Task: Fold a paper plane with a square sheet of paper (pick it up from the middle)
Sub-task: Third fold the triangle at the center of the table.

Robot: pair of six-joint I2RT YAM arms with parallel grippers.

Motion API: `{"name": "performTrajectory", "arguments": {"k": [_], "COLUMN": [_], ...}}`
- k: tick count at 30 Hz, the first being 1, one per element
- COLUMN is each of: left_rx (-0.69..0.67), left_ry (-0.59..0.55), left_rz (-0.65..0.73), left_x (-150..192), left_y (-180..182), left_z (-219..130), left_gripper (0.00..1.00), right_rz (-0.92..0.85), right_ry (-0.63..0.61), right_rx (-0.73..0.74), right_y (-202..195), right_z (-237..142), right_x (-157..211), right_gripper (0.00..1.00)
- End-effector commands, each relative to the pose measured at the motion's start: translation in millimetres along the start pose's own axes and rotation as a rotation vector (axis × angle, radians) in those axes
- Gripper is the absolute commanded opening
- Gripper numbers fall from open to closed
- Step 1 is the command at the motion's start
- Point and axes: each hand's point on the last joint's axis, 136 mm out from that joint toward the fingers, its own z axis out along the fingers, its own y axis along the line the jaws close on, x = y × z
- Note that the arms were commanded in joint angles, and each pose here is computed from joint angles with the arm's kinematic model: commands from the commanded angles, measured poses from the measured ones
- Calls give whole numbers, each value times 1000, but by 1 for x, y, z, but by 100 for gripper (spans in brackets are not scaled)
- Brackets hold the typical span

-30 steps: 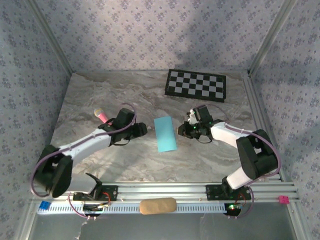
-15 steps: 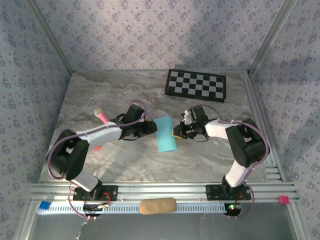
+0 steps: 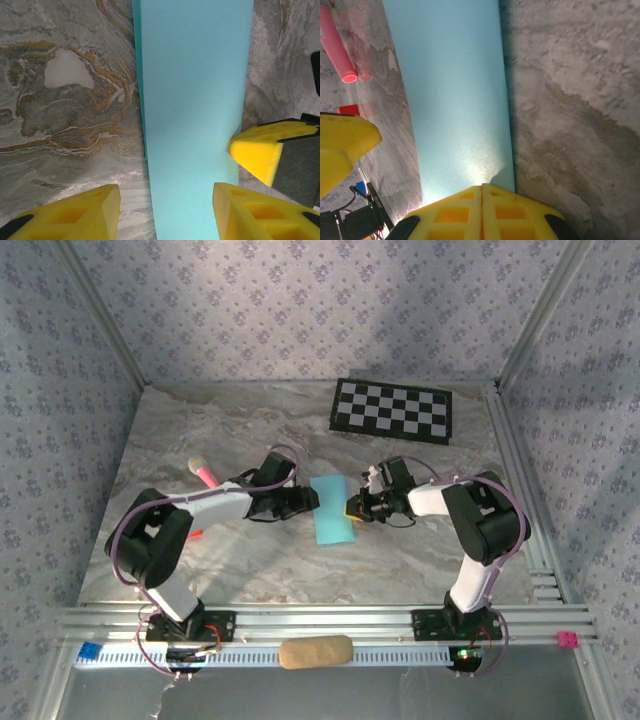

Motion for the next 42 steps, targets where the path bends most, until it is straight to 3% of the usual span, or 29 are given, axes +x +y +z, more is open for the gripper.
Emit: {"name": "performTrajectory", "arguments": {"k": [1,31,42], "left_rx": [50,30,38], "left_ry": [8,126,108], "left_rz": [3,-40,-61], "left_x": [-3,13,12], "left_y": [-15,-8,-6], "left_z": [3,30,29], "left_gripper": [52,37,26], "right_rz": [95,164,169], "right_ry": [7,7,2], "right_rx": [82,124,109], "right_y": [-28,-40,-37], "right_z": [4,6,5], "right_x": [15,17,16], "right_gripper": [8,8,7]}}
